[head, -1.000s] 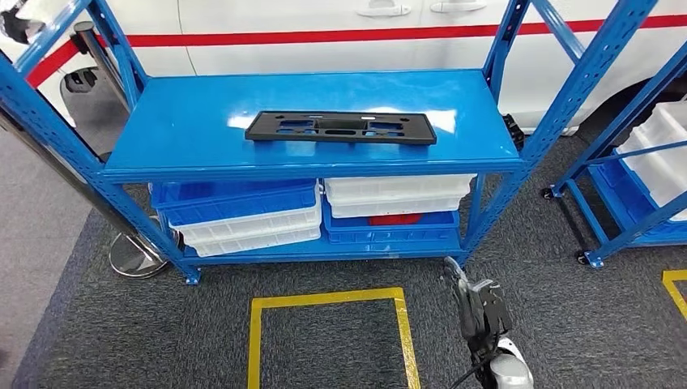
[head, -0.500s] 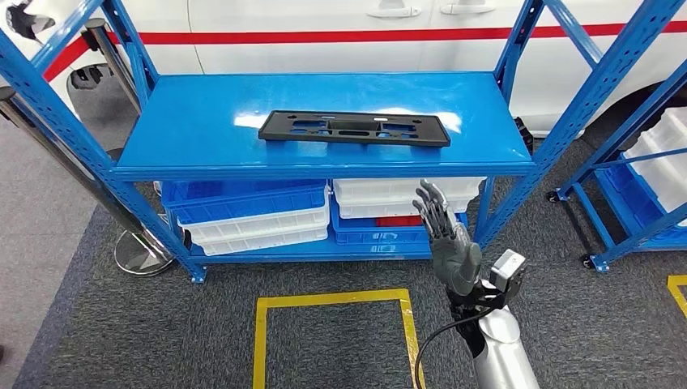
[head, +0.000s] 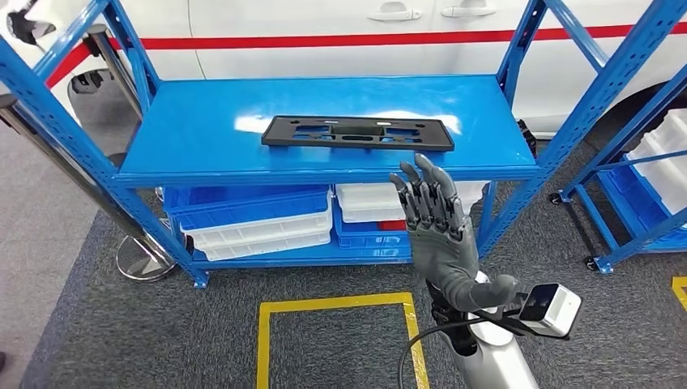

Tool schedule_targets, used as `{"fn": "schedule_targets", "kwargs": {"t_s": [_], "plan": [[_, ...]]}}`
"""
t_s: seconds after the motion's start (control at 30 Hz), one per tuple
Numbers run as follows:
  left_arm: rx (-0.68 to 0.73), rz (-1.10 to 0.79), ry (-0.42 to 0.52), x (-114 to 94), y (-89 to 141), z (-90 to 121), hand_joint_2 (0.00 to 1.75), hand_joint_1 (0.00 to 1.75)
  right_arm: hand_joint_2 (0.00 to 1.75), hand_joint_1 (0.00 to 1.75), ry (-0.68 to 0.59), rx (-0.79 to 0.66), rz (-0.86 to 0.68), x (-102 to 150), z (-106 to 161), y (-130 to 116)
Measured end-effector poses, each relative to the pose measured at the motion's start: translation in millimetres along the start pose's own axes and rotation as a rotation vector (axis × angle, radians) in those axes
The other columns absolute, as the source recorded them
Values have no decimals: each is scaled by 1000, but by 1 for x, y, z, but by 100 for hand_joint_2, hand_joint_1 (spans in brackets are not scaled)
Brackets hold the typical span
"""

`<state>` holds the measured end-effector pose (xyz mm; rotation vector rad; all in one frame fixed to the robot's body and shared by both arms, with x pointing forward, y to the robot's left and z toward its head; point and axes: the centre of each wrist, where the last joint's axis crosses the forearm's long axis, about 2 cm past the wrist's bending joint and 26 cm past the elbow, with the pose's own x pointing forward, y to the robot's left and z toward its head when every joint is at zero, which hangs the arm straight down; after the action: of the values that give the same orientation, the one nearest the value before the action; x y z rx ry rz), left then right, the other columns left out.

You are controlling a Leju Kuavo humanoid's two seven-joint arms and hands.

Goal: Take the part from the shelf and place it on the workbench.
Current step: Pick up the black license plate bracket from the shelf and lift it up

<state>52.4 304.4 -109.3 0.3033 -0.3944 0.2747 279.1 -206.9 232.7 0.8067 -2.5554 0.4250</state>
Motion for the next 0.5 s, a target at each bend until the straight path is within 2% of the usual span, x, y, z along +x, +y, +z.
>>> {"fn": "schedule_targets", "kwargs": {"t_s": [0.33,0.5], "plan": [[8,11,-5,1,-1,0,0,0,0,0,-10,17,-48,1,-1,18],[-4,15,-7,0,-4,1,0,0,0,0,-19,33,-50,0,-7,19]]}}
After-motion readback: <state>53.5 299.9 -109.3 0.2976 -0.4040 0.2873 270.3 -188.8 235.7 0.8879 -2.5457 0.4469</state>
